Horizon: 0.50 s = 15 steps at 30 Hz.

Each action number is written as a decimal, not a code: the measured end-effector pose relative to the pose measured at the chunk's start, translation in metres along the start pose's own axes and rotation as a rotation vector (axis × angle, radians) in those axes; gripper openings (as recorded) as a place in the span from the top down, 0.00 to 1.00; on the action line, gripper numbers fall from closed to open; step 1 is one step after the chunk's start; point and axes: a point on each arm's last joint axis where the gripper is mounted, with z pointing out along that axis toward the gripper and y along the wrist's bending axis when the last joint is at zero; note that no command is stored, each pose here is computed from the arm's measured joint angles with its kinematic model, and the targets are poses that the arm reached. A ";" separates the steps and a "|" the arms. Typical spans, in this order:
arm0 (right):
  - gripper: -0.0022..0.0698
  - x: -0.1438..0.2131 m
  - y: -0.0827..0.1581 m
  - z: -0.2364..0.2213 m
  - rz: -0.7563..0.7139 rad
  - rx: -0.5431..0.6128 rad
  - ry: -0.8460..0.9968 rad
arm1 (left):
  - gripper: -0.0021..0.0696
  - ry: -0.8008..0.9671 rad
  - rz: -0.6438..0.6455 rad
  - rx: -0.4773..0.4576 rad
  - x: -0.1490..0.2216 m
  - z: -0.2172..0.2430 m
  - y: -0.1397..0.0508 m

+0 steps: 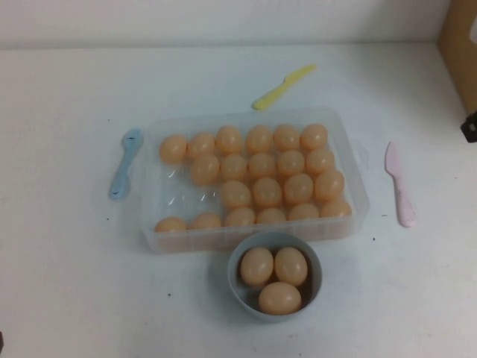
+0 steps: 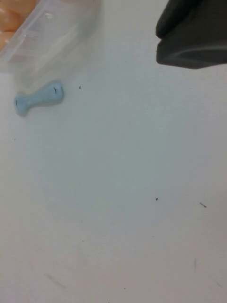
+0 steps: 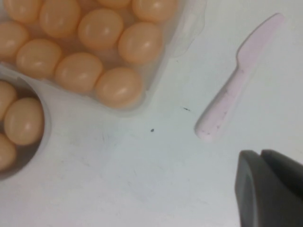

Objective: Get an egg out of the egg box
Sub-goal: Pick up the egg from the plastic box

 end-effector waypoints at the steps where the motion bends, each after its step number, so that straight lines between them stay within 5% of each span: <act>1: 1.00 -0.006 0.003 0.006 -0.022 0.009 0.036 | 0.98 0.000 0.000 0.000 0.000 0.000 0.000; 15: 0.99 -0.092 0.056 0.096 -0.239 -0.037 0.160 | 0.98 0.000 0.000 0.000 0.000 0.000 0.000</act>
